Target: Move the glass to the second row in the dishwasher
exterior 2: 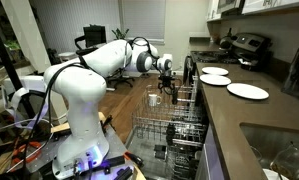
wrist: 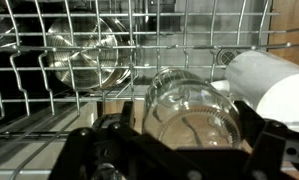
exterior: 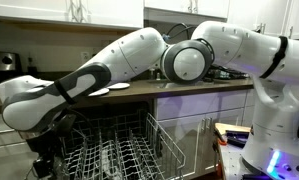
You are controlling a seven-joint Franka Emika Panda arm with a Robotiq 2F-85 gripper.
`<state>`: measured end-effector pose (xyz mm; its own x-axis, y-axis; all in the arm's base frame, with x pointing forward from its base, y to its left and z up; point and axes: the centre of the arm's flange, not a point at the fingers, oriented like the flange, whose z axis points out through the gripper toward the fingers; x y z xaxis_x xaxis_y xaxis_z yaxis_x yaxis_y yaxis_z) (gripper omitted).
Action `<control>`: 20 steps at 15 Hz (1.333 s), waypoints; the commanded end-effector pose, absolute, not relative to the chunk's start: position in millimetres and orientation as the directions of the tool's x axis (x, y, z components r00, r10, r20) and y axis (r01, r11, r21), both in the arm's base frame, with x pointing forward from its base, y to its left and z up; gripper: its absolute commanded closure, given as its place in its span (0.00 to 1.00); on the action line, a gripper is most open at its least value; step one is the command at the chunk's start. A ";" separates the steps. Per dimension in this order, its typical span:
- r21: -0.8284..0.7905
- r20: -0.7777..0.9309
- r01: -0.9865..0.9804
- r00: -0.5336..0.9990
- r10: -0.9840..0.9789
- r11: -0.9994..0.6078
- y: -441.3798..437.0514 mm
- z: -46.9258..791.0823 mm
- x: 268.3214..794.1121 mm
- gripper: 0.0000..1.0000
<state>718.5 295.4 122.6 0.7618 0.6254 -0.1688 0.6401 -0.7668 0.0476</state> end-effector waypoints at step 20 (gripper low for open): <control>0.068 -0.160 0.638 0.766 0.623 -0.767 301.1 134.7 711.7 0.37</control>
<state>720.2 298.9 119.1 0.7699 0.6224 -0.1409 0.6346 -0.7699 0.0667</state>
